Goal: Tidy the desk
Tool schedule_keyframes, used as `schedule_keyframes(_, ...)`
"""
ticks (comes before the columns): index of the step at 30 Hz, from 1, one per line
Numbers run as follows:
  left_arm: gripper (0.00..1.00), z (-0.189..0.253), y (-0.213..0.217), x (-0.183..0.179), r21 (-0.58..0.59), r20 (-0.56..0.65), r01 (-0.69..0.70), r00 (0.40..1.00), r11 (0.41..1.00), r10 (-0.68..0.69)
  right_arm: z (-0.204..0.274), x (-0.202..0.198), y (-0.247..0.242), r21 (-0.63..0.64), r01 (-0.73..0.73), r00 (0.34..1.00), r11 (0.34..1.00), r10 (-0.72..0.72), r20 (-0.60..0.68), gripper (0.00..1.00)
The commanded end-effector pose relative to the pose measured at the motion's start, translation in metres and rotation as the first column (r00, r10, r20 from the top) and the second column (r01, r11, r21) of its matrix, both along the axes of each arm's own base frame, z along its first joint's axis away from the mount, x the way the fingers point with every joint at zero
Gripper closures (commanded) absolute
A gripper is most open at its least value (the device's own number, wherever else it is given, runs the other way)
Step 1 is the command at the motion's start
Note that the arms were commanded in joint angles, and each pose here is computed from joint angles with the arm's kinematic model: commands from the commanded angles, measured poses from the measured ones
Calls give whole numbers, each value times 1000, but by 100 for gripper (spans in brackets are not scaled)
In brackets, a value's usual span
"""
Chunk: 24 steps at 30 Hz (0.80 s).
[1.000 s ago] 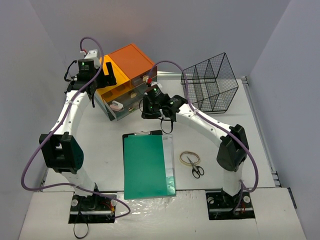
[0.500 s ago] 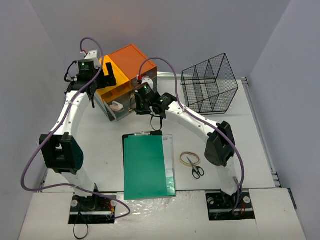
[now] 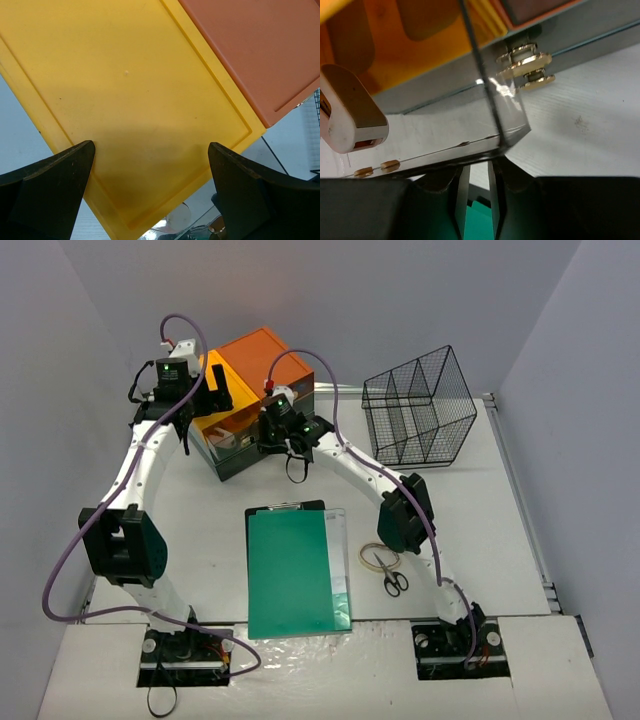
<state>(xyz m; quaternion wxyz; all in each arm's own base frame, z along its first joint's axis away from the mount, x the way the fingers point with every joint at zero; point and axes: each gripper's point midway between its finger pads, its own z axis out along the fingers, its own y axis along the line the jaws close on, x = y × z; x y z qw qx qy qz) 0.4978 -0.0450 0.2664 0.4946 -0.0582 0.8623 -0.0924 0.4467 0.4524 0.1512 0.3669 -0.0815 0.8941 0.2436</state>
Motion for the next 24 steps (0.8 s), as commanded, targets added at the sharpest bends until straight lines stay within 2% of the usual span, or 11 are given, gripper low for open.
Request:
schedule_keyframes(1, 3, -44, 19, -29, 33, -206, -58, 976, 998, 64, 63, 38, 1, 187, 25, 993, 982, -46, 106, 81)
schedule_keyframes(8, 3, -43, 20, -33, 40, -211, -57, 975, 998, 64, 72, 67, 3, 341, 31, 994, 940, -64, 84, 78)
schedule_keyframes(14, 3, -42, 21, -36, 44, -214, -58, 975, 997, 66, 79, 74, 22, 445, 3, 997, 896, -36, 64, 78)
schedule_keyframes(18, 3, -42, 22, -39, 50, -217, -59, 974, 997, 69, 80, 71, 31, 490, -19, 999, 871, -6, 50, 77)
schedule_keyframes(24, 3, -43, 24, -40, 55, -218, -64, 973, 996, 75, 91, 64, 23, 474, -11, 998, 881, -20, 61, 77)
